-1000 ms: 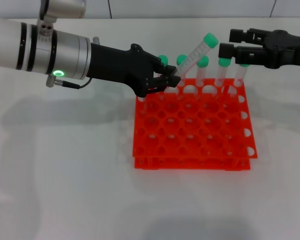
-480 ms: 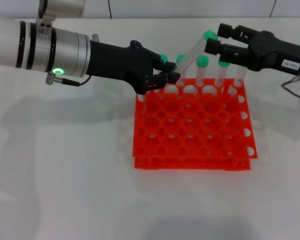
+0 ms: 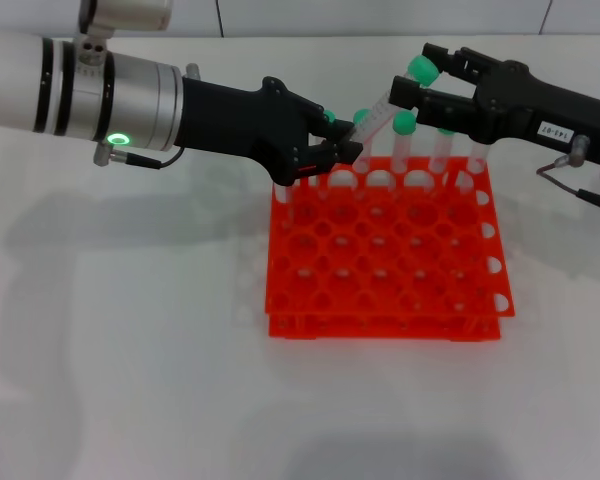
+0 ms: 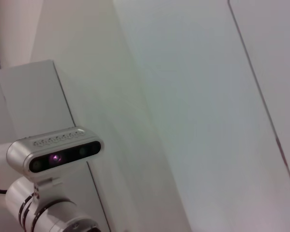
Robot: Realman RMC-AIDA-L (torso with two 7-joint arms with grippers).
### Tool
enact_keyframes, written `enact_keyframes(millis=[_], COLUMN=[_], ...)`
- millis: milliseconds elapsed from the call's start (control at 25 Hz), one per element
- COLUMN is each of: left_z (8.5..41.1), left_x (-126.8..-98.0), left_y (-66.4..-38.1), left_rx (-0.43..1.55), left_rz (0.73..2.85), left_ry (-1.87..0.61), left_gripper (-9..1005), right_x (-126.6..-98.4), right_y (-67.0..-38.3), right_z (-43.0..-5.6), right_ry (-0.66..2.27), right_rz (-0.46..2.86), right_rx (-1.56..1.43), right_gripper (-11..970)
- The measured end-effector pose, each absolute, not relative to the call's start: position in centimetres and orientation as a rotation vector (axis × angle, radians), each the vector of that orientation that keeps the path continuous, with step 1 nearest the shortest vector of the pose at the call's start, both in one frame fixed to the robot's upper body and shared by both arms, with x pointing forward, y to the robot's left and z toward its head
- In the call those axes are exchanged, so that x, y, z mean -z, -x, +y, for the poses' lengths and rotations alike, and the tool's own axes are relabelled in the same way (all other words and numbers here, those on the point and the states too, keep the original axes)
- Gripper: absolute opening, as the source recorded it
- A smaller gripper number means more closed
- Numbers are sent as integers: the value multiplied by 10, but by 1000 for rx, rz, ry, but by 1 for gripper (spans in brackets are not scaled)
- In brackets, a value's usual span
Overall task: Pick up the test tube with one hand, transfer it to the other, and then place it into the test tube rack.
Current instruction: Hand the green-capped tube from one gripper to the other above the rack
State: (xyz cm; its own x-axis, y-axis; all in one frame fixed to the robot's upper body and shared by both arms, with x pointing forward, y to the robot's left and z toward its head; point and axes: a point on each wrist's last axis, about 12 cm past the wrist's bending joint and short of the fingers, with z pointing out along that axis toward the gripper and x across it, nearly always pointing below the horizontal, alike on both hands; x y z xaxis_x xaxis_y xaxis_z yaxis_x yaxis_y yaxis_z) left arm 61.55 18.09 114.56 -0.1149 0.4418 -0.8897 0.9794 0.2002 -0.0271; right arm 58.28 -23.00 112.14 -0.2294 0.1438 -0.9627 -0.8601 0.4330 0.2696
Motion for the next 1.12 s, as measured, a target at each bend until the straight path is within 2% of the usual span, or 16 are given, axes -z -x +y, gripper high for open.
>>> enact_keyframes(millis=[600, 840, 1120], left_z=[181, 180, 179], left_x=[-1144, -1145, -1145], left_y=[-615, -616, -616], left_rx=[850, 845, 842], left_rz=[1692, 1688, 1687], left_ry=[-1355, -1357, -1360], left_gripper=[269, 273, 278], right_x=[-1120, -1120, -1121], right_y=[-579, -580, -581], right_z=[-227, -227, -227], right_ry=[651, 649, 643], right_rz=[1473, 1476, 1472], right_rx=[-1087, -1082, -1081], right_gripper=[737, 611, 616])
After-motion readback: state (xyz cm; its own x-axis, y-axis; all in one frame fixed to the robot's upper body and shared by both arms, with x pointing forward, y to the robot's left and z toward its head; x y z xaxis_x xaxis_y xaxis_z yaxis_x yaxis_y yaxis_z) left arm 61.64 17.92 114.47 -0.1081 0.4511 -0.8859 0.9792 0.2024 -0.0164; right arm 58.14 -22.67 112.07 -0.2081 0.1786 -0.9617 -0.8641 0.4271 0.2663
